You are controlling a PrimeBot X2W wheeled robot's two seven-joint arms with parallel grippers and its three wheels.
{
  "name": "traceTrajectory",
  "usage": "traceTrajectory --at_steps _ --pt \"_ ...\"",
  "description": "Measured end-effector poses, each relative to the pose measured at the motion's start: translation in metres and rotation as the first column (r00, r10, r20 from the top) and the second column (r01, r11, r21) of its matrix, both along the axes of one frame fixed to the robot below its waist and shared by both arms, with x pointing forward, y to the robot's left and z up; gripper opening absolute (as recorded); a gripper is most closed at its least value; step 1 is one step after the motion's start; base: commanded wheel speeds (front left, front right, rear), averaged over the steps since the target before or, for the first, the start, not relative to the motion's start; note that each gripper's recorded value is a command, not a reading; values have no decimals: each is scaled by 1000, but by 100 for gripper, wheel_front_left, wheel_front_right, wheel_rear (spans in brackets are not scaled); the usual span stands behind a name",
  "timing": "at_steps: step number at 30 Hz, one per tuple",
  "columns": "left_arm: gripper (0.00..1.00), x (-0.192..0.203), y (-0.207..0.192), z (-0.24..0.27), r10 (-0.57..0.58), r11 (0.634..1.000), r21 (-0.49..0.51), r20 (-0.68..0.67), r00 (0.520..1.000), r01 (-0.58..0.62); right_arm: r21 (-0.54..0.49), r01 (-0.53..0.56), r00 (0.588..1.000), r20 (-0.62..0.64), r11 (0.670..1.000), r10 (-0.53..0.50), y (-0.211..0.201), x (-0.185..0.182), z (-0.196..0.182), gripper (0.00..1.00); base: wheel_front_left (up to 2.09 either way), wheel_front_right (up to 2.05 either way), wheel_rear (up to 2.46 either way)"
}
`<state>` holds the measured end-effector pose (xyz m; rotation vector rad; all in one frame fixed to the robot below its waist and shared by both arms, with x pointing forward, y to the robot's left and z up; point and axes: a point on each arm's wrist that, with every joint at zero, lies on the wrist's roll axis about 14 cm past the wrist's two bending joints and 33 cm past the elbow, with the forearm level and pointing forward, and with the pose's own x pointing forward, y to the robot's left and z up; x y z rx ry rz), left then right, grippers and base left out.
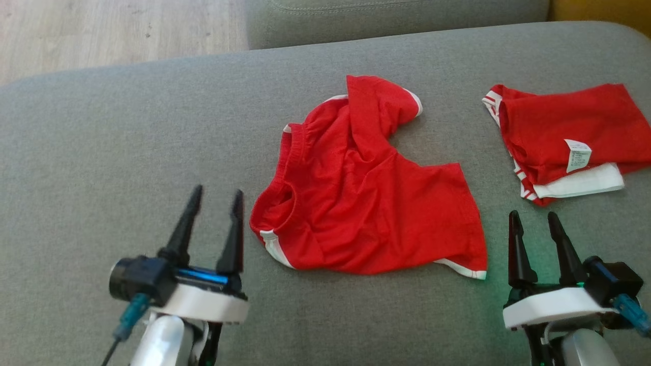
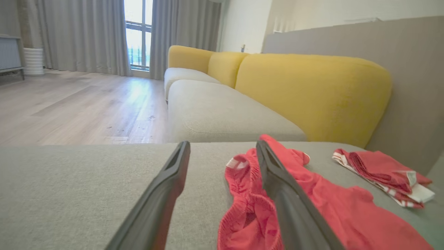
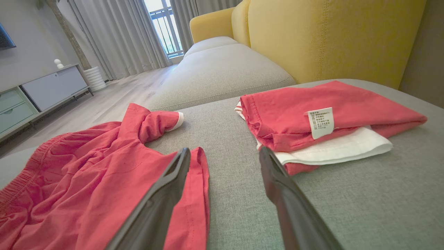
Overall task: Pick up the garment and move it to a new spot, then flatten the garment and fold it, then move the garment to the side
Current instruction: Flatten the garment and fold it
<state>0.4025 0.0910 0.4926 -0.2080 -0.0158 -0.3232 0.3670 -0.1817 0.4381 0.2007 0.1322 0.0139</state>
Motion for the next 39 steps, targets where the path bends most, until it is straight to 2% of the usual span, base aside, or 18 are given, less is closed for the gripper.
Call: traceTrajectory --at_steps 3,6,9,14,15,19,22,25,27,28,30,38,39 --pt "100 -8 -8 -13 -81 994 71 -24 996 83 0 -3 1000 4 1000 3 1 2 1 100 0 0 0" --pt "100 -19 -15 -33 -187 965 174 -75 980 197 0 -3 1000 4 1000 3 1 4 1 100 0 0 0" --pt "100 -30 -21 -51 -307 893 300 -142 941 336 1 -10 1000 -5 1000 10 3 6 -3 100 0 0 0" --pt "100 -35 -23 -66 -427 772 408 -235 873 487 4 -19 1000 -23 1000 19 6 6 -9 100 0 0 0" --pt "100 -35 -23 -66 -427 772 408 -235 873 487 4 -19 1000 -23 1000 19 6 6 -9 100 0 0 0" --pt "100 -28 -26 -68 -472 708 449 -275 838 546 11 -15 1000 -26 1000 15 6 9 -10 100 0 0 0" --pt "100 -25 -34 -73 -514 643 482 -304 802 595 10 -10 999 -30 1000 10 4 11 -12 100 0 0 0" --pt "100 -21 -40 -78 -540 601 492 -331 773 630 8 0 999 -36 1000 0 1 12 -14 100 0 0 0" --pt "100 -20 -42 -86 -547 567 500 -365 753 654 6 8 999 -42 1000 -7 -2 12 -16 100 0 0 0" --pt "100 -19 -40 -94 -544 536 510 -399 738 672 4 15 999 -49 1000 -15 -5 11 -18 100 0 0 0" --pt "100 -17 -34 -104 -529 507 524 -438 727 684 2 23 998 -54 1000 -23 -7 11 -19 100 0 0 0" --pt "100 -17 -34 -109 -526 482 517 -474 706 707 1 32 998 -54 999 -32 -10 12 -19 100 0 0 0" --pt "85 -17 -33 -109 -525 486 511 -478 704 709 1 32 998 -54 999 -32 -10 12 -19 100 0 0 0"
